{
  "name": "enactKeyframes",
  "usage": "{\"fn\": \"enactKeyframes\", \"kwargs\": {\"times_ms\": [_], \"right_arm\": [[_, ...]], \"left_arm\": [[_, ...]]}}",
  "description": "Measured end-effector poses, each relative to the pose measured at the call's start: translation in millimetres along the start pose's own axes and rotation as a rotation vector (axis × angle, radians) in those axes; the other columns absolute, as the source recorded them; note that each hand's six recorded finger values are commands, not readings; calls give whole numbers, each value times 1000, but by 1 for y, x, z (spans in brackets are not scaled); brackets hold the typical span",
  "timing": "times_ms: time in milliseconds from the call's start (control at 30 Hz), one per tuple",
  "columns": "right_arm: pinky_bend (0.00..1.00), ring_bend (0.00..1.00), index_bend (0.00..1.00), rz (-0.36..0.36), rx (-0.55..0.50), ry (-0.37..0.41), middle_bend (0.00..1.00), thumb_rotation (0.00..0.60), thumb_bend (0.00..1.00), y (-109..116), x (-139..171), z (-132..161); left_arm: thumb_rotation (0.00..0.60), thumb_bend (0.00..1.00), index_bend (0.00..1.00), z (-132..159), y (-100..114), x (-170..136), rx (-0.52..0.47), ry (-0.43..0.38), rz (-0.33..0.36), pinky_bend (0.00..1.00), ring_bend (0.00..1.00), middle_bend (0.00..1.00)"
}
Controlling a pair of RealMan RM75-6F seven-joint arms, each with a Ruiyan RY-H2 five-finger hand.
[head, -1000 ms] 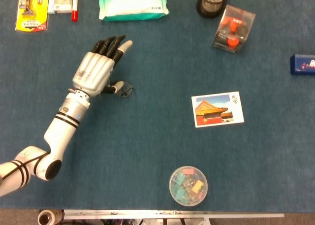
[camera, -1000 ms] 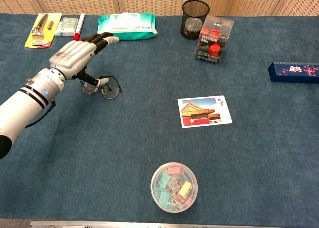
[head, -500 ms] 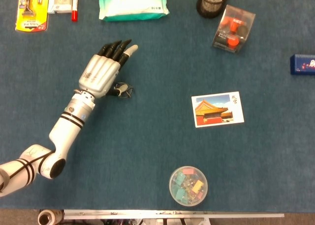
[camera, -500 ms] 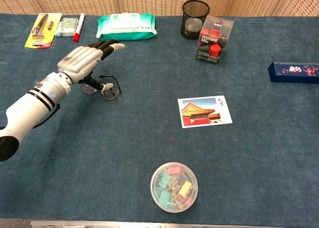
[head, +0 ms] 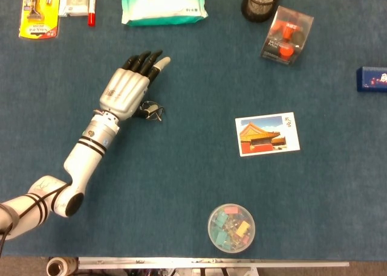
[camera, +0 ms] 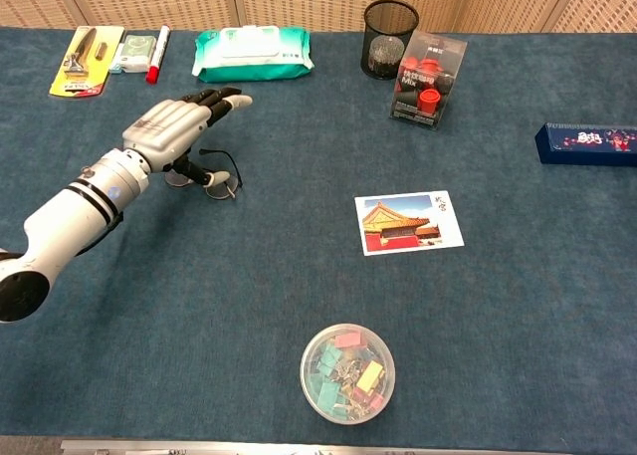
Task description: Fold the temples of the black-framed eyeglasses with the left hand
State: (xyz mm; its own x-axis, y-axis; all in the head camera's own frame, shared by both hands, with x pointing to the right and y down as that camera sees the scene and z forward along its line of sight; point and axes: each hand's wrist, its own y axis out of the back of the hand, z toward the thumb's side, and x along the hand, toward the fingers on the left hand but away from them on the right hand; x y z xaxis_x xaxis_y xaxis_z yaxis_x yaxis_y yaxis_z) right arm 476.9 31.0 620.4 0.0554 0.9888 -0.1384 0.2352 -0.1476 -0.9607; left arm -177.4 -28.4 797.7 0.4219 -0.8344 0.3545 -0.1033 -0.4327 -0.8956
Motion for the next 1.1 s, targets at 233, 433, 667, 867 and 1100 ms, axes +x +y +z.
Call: {"fn": "enactKeyframes", "kwargs": {"times_ms": [233, 433, 667, 867, 1100], "right_arm": [[657, 420, 577, 0, -3, 1, 521, 600, 604, 0, 0, 0], [656, 420, 577, 0, -13, 12, 521, 600, 604, 0, -2, 2], [656, 420, 577, -1, -29, 31, 521, 600, 605, -1, -4, 7], [657, 420, 577, 1, -33, 39, 521, 600, 604, -1, -5, 7], [657, 420, 577, 4, -35, 39, 521, 600, 605, -1, -8, 6]], "left_arm": [[600, 225, 66, -1, 2, 0, -3, 1, 10, 108, 17, 29], [600, 225, 66, -1, 17, -6, 7, -6, 47, 108, 17, 29], [600, 225, 66, -7, 42, -20, 45, 13, 98, 108, 17, 16], [600, 225, 66, -18, 62, -37, 91, 51, 131, 108, 17, 0], [600, 225, 66, -28, 81, -58, 112, 98, 154, 108, 13, 0]]}}
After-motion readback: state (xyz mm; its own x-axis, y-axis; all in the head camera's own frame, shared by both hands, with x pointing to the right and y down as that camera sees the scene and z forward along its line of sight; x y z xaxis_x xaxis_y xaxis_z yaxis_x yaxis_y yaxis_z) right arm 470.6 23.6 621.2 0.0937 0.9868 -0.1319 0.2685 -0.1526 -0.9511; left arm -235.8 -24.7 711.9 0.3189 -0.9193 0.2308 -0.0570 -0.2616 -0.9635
